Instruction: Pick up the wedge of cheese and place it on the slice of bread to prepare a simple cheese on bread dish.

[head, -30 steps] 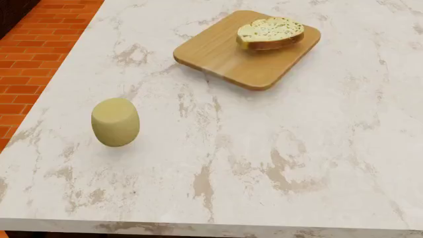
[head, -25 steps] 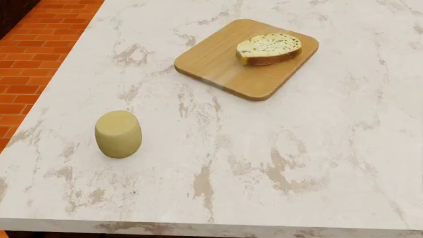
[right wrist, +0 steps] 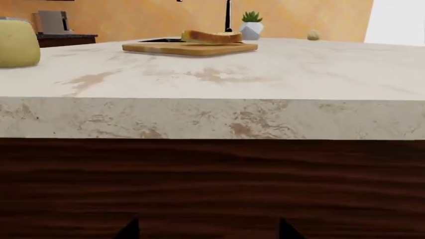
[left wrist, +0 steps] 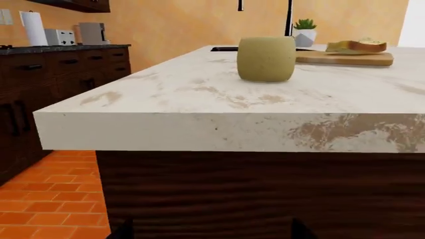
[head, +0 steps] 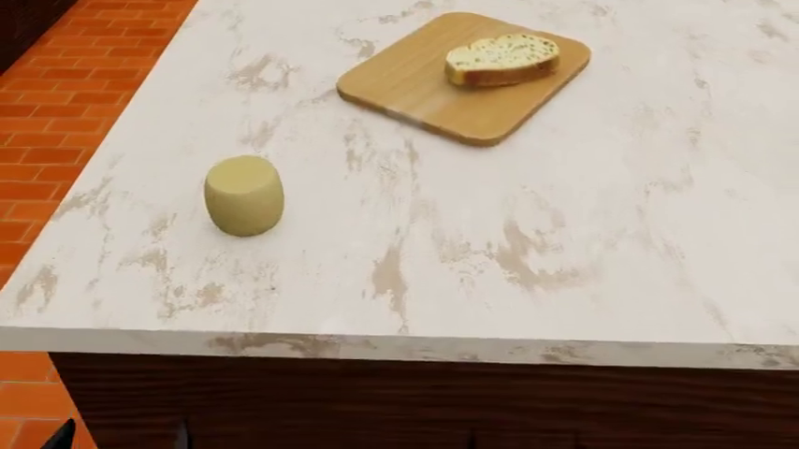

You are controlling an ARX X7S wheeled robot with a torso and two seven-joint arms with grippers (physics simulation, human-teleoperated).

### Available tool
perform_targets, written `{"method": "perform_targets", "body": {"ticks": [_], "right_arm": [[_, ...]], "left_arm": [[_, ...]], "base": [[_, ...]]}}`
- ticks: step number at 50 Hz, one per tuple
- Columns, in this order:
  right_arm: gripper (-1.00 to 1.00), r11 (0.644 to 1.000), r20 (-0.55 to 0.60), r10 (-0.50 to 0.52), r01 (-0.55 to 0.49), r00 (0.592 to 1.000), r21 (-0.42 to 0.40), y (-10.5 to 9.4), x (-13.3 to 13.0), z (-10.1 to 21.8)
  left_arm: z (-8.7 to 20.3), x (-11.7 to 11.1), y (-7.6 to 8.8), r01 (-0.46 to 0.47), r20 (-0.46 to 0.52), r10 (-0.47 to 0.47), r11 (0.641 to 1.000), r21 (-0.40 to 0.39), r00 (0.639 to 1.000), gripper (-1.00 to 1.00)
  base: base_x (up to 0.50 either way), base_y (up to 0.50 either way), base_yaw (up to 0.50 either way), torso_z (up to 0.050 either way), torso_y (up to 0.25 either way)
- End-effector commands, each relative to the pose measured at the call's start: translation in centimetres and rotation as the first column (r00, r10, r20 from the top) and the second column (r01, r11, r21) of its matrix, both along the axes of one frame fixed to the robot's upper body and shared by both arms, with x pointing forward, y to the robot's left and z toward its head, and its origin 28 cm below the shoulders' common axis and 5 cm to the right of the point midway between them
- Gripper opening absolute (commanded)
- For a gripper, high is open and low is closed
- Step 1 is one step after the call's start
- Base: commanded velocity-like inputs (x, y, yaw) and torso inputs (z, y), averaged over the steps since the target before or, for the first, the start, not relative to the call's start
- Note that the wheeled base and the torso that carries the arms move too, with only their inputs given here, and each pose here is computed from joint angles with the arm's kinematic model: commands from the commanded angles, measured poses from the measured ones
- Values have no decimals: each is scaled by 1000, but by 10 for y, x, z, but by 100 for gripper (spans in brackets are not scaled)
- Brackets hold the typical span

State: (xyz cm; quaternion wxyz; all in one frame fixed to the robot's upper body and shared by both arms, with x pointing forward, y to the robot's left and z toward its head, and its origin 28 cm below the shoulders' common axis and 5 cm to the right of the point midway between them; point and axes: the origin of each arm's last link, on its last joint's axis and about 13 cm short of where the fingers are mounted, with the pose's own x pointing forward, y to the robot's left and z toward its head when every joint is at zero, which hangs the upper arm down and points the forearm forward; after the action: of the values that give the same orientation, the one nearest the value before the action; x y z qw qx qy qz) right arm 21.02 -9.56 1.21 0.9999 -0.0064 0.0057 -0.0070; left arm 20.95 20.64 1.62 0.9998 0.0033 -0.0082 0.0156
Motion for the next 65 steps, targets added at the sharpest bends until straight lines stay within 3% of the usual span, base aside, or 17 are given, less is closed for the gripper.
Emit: {"method": "perform_targets", "body": {"ticks": [1, 10, 38, 45, 47, 52, 54, 57, 60, 65], "right_arm": [[100, 1000, -10, -5, 5, 1000, -4, -1, 2, -2], [100, 999, -8, -16, 16, 1000, -39, -1, 3, -1], [100, 999, -13, -18, 17, 1000, -36, 1, -1, 4], [100, 1000, -29, 2, -2, 1000, 2, -2, -10, 19], [100, 1000, -31, 3, -4, 1000, -8, -3, -12, 25], [100, 1000, -9, 2, -2, 1000, -8, -4, -16, 43], [100, 1000, -22, -3, 3, 1000, -2, -6, -14, 45], [100, 1000, -13, -13, 13, 1000, -5, -9, -16, 55], [100, 1000, -9, -3, 3, 1000, -11, -9, -17, 68], [100, 1000, -5, 19, -19, 1000, -24, -8, -15, 92]], "left_arm": [[2, 0, 1, -18, 14, 18, 1000, 1, 1000, 100], [1, 2, 1, -18, 9, 17, 1000, 19, 1000, 100], [5, -2, 2, -21, 4, 21, 1000, 6, 1000, 100], [10, -8, 7, -22, -9, 22, 1000, 2, 1000, 100], [15, -14, 4, 11, -37, -10, 999, 37, 999, 100], [33, -22, 5, 15, -54, -15, 1000, 6, 998, 100], [45, -22, 5, 5, -40, -3, 999, 50, 999, 100], [58, -23, 5, 13, -32, -12, 999, 47, 999, 100], [64, -17, 2, 27, -58, -23, 997, 67, 998, 100], [97, -7, 6, 25, -40, -22, 997, 70, 999, 100]], "base": [[-477, 0, 0, 0, 0], [-106, 0, 0, 4, 0], [0, 0, 0, 50, 0], [0, 0, 0, 50, 0], [0, 0, 0, 35, 0], [0, 0, 0, 0, 0], [0, 0, 0, 0, 0], [0, 0, 0, 0, 0], [0, 0, 0, 0, 0], [0, 0, 0, 0, 0]]}}
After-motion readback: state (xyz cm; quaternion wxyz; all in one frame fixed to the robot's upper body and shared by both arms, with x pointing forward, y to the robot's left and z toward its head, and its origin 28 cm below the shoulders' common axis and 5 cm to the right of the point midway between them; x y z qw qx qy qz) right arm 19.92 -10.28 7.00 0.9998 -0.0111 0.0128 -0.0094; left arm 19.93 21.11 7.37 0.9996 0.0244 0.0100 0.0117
